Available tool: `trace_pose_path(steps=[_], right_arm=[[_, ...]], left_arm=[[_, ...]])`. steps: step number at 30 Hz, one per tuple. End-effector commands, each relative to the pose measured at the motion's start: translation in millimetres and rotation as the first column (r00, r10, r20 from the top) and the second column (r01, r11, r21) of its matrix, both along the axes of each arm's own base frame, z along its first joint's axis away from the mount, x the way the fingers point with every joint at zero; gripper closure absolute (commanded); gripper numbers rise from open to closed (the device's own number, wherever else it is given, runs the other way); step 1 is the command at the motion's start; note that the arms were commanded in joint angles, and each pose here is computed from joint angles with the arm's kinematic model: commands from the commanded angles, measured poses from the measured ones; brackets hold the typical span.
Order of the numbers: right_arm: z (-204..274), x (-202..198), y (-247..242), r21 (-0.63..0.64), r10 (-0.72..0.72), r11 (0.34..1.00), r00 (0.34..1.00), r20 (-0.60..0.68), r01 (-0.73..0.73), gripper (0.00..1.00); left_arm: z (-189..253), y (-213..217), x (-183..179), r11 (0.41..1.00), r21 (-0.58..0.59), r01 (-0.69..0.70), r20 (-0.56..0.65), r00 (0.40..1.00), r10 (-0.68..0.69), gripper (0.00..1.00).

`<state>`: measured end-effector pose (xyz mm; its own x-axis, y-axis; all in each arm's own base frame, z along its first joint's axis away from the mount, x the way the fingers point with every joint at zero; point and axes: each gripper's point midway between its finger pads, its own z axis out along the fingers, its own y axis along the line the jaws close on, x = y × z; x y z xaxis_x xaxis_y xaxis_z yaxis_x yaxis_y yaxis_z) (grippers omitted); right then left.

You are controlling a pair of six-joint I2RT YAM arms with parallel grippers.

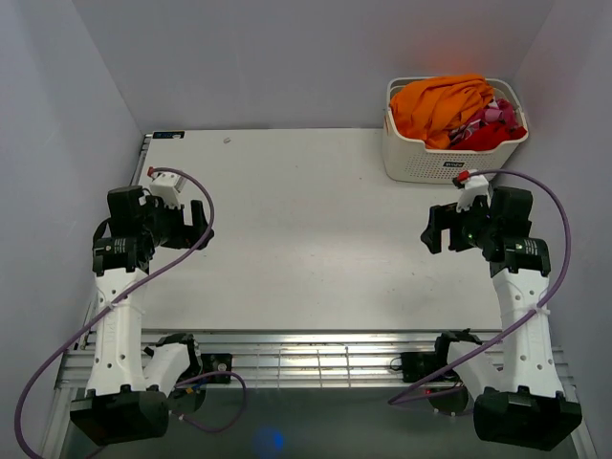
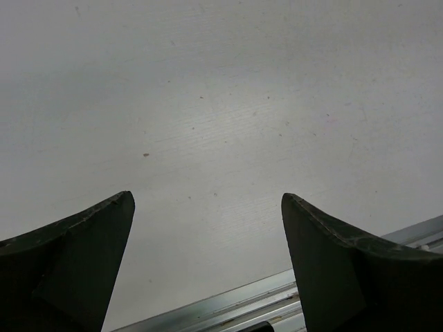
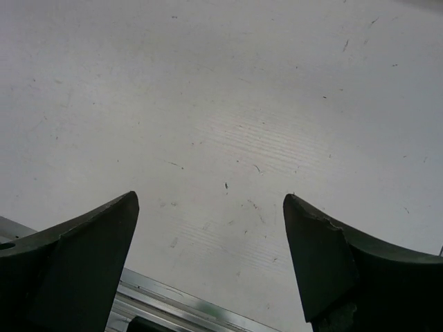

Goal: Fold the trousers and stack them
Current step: Grab the trousers from the pile

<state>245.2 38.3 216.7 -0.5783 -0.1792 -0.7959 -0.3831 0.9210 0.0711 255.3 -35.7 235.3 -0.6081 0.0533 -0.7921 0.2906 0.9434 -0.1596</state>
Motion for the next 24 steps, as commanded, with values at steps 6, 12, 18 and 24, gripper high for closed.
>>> trace_pose_path(steps=[6, 12, 18, 24], right_arm=[[108.7, 103.3, -11.8, 0.09, -0.122, 0.99, 0.969, 0.215, 0.105, 0.1], [144.8, 175.7, -27.7, 0.148, -0.231, 0.969, 0.932, 0.278, 0.196, 0.1], [141.4, 240.9, -39.2, 0.229, -0.332, 0.933, 0.908, 0.255, 0.277, 0.07], [92.3, 296.8, -44.8, 0.26, -0.369, 0.912, 0.911, 0.186, 0.316, 0.1]], left_arm=[[57.7, 20.8, 33.1, 0.991, 0.029, -0.129, 0.182, 0.976, 0.122, 0.02], [78.2, 34.2, 49.1, 0.977, 0.028, -0.211, 0.232, 0.952, 0.199, 0.02], [87.7, 20.9, 50.3, 0.986, -0.033, -0.162, 0.229, 0.959, 0.165, 0.02], [96.7, 14.2, 44.9, 0.985, -0.079, -0.156, 0.232, 0.958, 0.17, 0.02]])
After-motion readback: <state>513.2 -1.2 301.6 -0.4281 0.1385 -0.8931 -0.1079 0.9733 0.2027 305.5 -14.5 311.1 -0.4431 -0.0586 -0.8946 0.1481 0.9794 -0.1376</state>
